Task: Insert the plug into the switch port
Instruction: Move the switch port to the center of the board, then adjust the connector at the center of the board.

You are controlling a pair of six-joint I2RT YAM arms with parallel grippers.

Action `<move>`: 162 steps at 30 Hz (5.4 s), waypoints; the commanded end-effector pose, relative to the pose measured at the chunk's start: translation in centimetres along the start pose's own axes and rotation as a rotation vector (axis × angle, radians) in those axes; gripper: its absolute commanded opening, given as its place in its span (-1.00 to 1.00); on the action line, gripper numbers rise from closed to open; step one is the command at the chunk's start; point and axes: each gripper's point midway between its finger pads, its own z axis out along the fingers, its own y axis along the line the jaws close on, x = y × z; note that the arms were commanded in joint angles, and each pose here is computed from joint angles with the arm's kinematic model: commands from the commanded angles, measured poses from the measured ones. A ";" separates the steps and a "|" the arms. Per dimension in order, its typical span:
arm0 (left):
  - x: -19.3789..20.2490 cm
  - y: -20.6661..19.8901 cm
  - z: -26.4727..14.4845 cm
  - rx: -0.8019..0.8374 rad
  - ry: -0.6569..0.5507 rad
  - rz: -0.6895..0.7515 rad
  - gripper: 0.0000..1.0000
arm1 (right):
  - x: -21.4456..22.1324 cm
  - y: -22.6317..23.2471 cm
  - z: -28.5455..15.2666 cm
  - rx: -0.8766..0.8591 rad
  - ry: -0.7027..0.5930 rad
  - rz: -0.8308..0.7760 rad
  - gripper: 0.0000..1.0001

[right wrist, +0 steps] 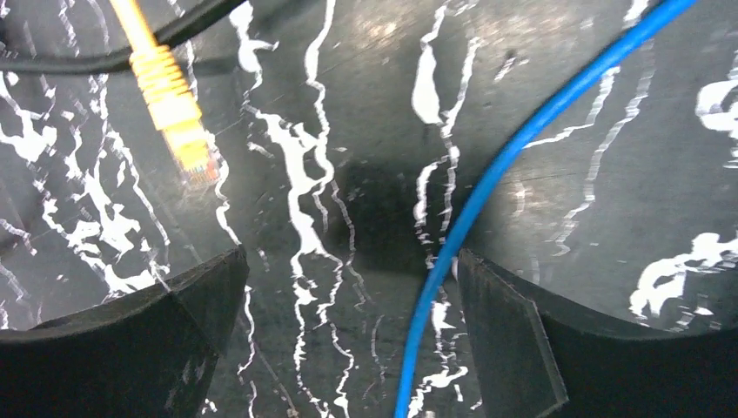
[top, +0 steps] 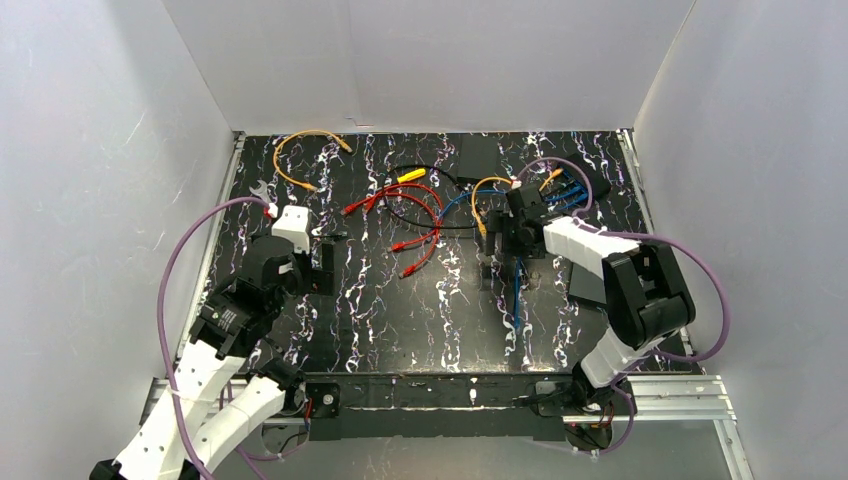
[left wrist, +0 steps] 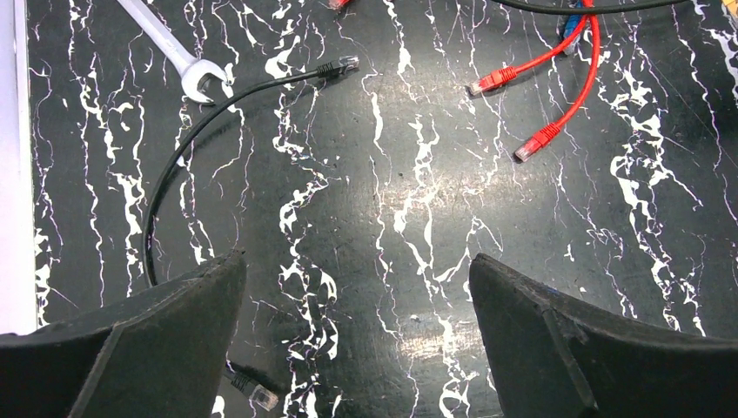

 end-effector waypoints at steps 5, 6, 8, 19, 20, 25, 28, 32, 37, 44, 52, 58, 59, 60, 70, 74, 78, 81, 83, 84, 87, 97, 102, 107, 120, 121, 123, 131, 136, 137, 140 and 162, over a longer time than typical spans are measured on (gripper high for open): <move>0.3 0.0 0.1 0.005 0.006 0.007 0.96 | -5.2 -9.9 -4.9 0.308 -0.161 0.130 0.97; 0.2 0.0 0.1 0.007 0.004 0.006 0.96 | -5.5 -11.4 -5.4 0.321 -0.185 0.175 0.97; 0.3 0.0 0.1 0.009 0.004 0.006 0.96 | -6.1 -14.6 -6.4 0.345 -0.230 0.285 0.97; 0.4 -0.1 0.1 0.013 0.002 0.007 0.96 | -2.7 -24.5 -6.0 0.343 -0.244 0.711 0.97; 0.4 -0.1 0.1 0.013 0.001 0.007 0.96 | -2.2 -24.3 -5.5 0.321 -0.228 0.718 0.97; 0.4 -0.1 0.1 0.014 0.003 0.007 0.96 | -0.8 -21.1 -2.7 0.124 -0.141 0.711 0.97; 0.4 -0.1 0.1 0.015 0.006 0.006 0.96 | -0.4 -18.4 -1.7 -0.001 -0.110 0.673 0.93; 0.4 -0.2 0.2 0.017 0.010 0.004 0.96 | -0.2 -14.0 -0.6 -0.083 -0.035 0.506 0.89; 0.5 -0.2 0.4 0.017 0.019 0.002 0.96 | 0.0 -9.0 0.4 -0.155 0.032 0.345 0.89; 0.6 -0.1 0.7 0.013 0.032 -0.002 0.96 | 0.6 -1.6 1.2 -0.265 0.078 0.221 0.88; 1.0 -0.2 1.4 0.009 0.067 -0.002 0.96 | -1.1 0.8 -0.8 -0.210 0.013 0.100 0.91; 1.2 -0.5 1.7 0.019 0.086 -0.003 0.96 | -1.9 -5.9 -4.2 0.157 -0.094 0.132 0.97; 1.2 -0.5 1.8 0.019 0.088 -0.003 0.96 | -1.3 -6.8 -4.9 0.203 -0.090 0.140 0.97; 1.3 -0.4 1.8 0.018 0.089 -0.005 0.96 | -0.8 -7.6 -5.4 0.243 -0.089 0.157 0.97; 1.2 -0.6 1.7 0.029 0.087 -0.008 0.96 | 5.8 -8.5 -6.4 0.238 0.005 0.243 0.97; 1.2 -0.7 1.6 0.034 0.085 -0.011 0.96 | 7.7 -6.3 -6.1 0.101 0.040 0.280 0.97; 1.2 -0.7 1.6 0.035 0.083 -0.014 0.96 | 7.4 -1.3 -6.0 -0.153 0.004 0.317 0.97; 1.2 -0.7 1.6 0.035 0.084 -0.014 0.96 | 6.6 1.0 -6.1 -0.234 -0.027 0.297 0.97; 1.3 -0.7 1.6 0.035 0.086 -0.016 0.96 | 6.3 2.4 -5.9 -0.266 -0.029 0.273 0.97; 1.3 -0.7 1.7 0.033 0.088 -0.015 0.96 | 6.2 3.2 -5.8 -0.285 -0.034 0.263 0.97; 1.4 -0.6 1.7 0.029 0.092 -0.016 0.96 | 6.1 5.7 -5.5 -0.353 -0.038 0.241 0.97; 2.2 -1.0 2.8 0.035 0.149 -0.012 0.96 | 5.1 9.1 -6.9 -0.459 -0.068 0.061 0.97; 2.6 -2.0 3.8 0.065 0.209 -0.015 0.96 | 2.8 7.3 -8.8 -0.356 -0.172 -0.049 0.97; 2.5 -4.5 5.2 0.151 0.306 -0.064 0.83 | 0.1 5.2 -9.7 -0.242 -0.312 -0.103 0.97; 1.9 -9.4 11.1 0.146 0.405 0.092 0.85 | 0.1 0.6 -8.3 -0.052 -0.435 -0.129 0.97; 1.8 -9.9 11.7 0.144 0.397 0.127 0.87 | 0.2 0.3 -8.4 -0.043 -0.444 -0.121 0.97; 1.9 -10.8 13.1 0.148 0.390 0.180 0.90 | 0.3 -0.3 -8.6 -0.027 -0.466 -0.100 0.97; 2.5 -15.1 18.4 0.228 0.326 0.367 0.96 | 0.9 -1.1 -8.9 -0.024 -0.508 -0.060 0.97; 2.8 -16.8 20.7 0.271 0.284 0.426 0.96 | 1.4 -1.2 -8.8 -0.033 -0.500 -0.062 0.97; 2.8 -17.2 21.0 0.286 0.280 0.439 0.96 | 1.1 -0.9 -8.9 -0.048 -0.518 -0.057 0.97; 2.7 -18.0 21.7 0.314 0.271 0.456 0.96 | 1.1 -0.7 -8.8 -0.057 -0.521 -0.060 0.97; 5.9 -15.8 25.0 0.247 0.395 0.313 -0.58 | 1.6 -0.4 -8.4 -0.074 -0.521 -0.063 0.97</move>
